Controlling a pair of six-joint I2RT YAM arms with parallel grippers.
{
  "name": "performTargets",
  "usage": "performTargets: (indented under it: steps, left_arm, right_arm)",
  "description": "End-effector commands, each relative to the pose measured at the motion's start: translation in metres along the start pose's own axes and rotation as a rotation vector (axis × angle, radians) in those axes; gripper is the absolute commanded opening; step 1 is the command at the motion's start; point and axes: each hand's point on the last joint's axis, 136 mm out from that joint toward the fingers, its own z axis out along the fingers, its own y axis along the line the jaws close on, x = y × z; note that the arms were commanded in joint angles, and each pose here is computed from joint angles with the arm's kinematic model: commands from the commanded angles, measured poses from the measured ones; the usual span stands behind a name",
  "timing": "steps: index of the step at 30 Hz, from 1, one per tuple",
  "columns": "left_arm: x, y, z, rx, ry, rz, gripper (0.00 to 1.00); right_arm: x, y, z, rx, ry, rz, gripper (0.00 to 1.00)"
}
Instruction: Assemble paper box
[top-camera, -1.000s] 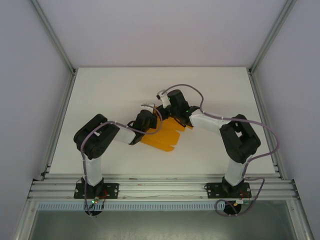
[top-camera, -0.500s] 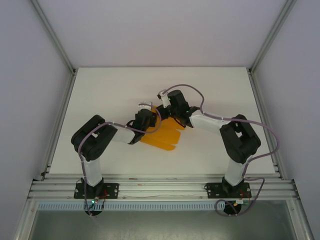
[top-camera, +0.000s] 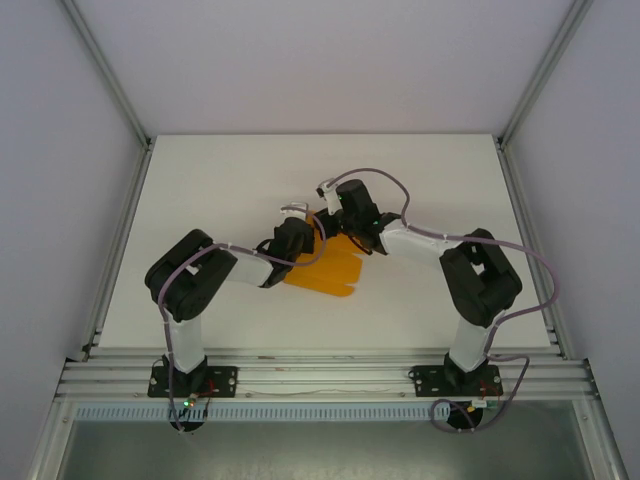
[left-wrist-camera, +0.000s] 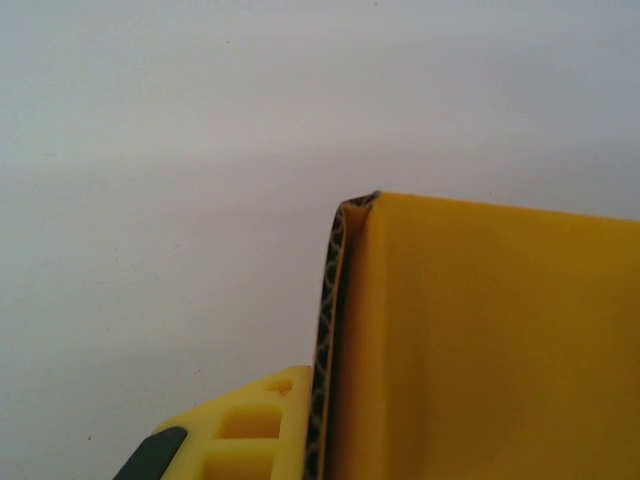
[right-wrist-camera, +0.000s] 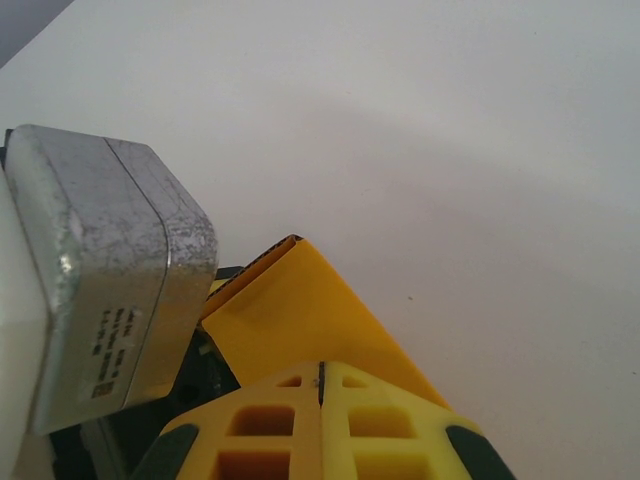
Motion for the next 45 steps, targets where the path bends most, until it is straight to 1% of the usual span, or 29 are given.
performTargets:
  steps: [1, 3, 4, 5, 8, 9, 11, 13, 15, 18, 20, 25, 29, 32, 35, 40, 42, 45]
  left_arm:
    - [-0.018, 0.009, 0.004, -0.045, -0.051, -0.028, 0.0]
    - [-0.02, 0.012, 0.001, -0.066, -0.042, -0.027, 0.0]
    - [-0.023, 0.013, -0.001, -0.069, -0.046, -0.029, 0.0]
    - [-0.026, 0.013, -0.004, -0.066, -0.052, -0.031, 0.0]
    - [-0.033, 0.014, -0.013, -0.06, -0.054, -0.059, 0.0]
    - [-0.035, 0.015, -0.015, -0.065, -0.052, -0.069, 0.0]
    - [-0.036, 0.018, -0.019, -0.084, -0.04, -0.085, 0.0]
    - [-0.037, 0.022, -0.022, -0.101, -0.038, -0.091, 0.0]
    - [-0.039, 0.024, -0.025, -0.112, -0.04, -0.101, 0.0]
    - [-0.042, 0.023, -0.031, -0.094, -0.047, -0.129, 0.0]
    - [-0.044, 0.02, -0.034, -0.073, -0.052, -0.138, 0.0]
    - [-0.049, 0.017, -0.037, -0.052, -0.058, -0.16, 0.0]
    - [-0.052, 0.014, -0.038, -0.03, -0.066, -0.205, 0.0]
    - [-0.055, 0.007, -0.038, 0.007, -0.066, -0.217, 0.0]
    - [-0.057, -0.002, -0.037, 0.05, -0.065, -0.218, 0.0]
    - [-0.048, -0.007, -0.031, 0.048, -0.037, -0.212, 0.0]
    - [-0.046, -0.013, -0.031, 0.06, -0.04, -0.214, 0.0]
    - [-0.045, -0.017, -0.031, 0.062, -0.051, -0.234, 0.0]
  right_arm:
    - [0.093, -0.018, 0.005, 0.074, 0.293, 0.08, 0.0]
    - [0.08, -0.022, 0.001, 0.097, 0.252, 0.102, 0.04]
    - [0.072, -0.023, -0.004, 0.099, 0.224, 0.113, 0.11]
    - [0.061, -0.024, -0.01, 0.106, 0.192, 0.123, 0.24]
    - [0.023, -0.036, -0.04, 0.161, 0.063, 0.149, 0.46]
    - [0.011, -0.044, -0.053, 0.206, 0.009, 0.159, 0.51]
    - [-0.006, -0.061, -0.081, 0.315, -0.089, 0.154, 0.67]
    - [-0.014, -0.072, -0.11, 0.413, -0.146, 0.113, 0.86]
    - [-0.018, -0.083, -0.136, 0.503, -0.18, 0.09, 1.0]
    - [-0.013, -0.101, -0.166, 0.646, -0.213, 0.072, 1.0]
    - [-0.009, -0.106, -0.174, 0.687, -0.212, 0.05, 1.0]
    - [-0.008, -0.102, -0.162, 0.641, -0.179, 0.044, 1.0]
    - [0.007, -0.108, -0.149, 0.647, -0.114, 0.06, 1.0]
    - [0.016, -0.097, -0.13, 0.548, -0.094, 0.049, 1.0]
    - [0.01, -0.09, -0.115, 0.478, -0.149, 0.075, 1.0]
    - [-0.015, -0.072, -0.089, 0.319, -0.287, 0.169, 1.0]
    - [-0.021, -0.074, -0.083, 0.308, -0.34, 0.237, 1.0]
    - [-0.029, -0.08, -0.081, 0.347, -0.42, 0.342, 1.0]
